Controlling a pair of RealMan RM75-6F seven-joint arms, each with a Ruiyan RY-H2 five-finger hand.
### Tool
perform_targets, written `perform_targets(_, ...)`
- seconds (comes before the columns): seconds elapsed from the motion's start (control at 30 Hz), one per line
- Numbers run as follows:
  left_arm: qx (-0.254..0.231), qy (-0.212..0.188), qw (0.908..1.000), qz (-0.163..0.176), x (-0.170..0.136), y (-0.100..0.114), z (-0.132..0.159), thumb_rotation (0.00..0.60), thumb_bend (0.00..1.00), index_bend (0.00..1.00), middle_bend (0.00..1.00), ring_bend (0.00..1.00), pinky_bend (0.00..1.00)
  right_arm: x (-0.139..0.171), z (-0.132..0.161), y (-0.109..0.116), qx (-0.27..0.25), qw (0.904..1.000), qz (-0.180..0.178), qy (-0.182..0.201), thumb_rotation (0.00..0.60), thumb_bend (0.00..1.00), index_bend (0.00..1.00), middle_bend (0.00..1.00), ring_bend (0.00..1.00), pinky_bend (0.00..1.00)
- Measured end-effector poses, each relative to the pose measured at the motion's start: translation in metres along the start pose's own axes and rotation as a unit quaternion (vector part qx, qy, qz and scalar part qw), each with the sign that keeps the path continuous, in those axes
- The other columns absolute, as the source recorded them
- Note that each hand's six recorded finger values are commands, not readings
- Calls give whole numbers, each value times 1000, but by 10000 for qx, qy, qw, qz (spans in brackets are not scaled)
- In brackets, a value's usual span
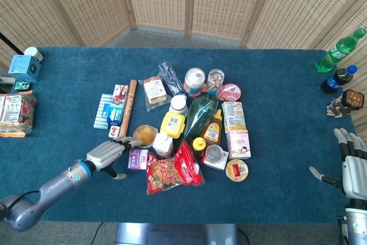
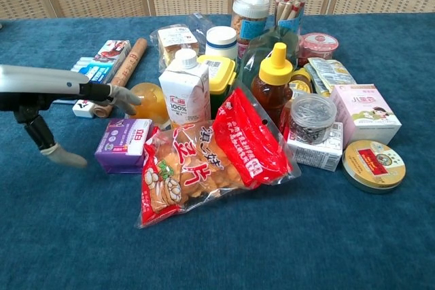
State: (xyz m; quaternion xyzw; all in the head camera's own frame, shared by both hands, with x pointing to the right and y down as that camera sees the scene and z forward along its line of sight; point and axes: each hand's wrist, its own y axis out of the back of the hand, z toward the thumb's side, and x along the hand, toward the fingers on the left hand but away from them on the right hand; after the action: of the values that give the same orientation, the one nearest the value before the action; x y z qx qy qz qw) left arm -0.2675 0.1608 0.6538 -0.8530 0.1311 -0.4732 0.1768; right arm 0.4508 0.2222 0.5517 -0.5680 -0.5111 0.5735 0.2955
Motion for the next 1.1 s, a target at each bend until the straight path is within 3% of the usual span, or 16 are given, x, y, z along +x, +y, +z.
perform_targets(0.17,-112,14,9997,199,12,15,3,600,270,0,44,0,0,0,1,1,-2,10000,-24,16,512,0,0,0,0,0)
perform_targets(0.3,-239,-70,9996,117,9,15,9,600,269,0,44,0,0,1,-1,3,-1,10000,-64,-5,516,0,0,0,0,0)
perform_targets(0.63,-249,-210,9990,-299,-3,-2,12,600,271,1,39,0,0,3,-4,5,-20,10000,-78,-18,517,0,0,0,0,0)
perform_targets(0.9,-298,-281,9987,-305,1,-9,15,600,270,13,48,20,0,5,-7,6,-36,9999,-92,-48,513,0,0,0,0,0)
perform_targets(1.1,-247,-293,9991,-203,6,-12,15,600,270,113,95,113,0,6,-10,7,-96,9998,-120,-98,515,0,0,0,0,0)
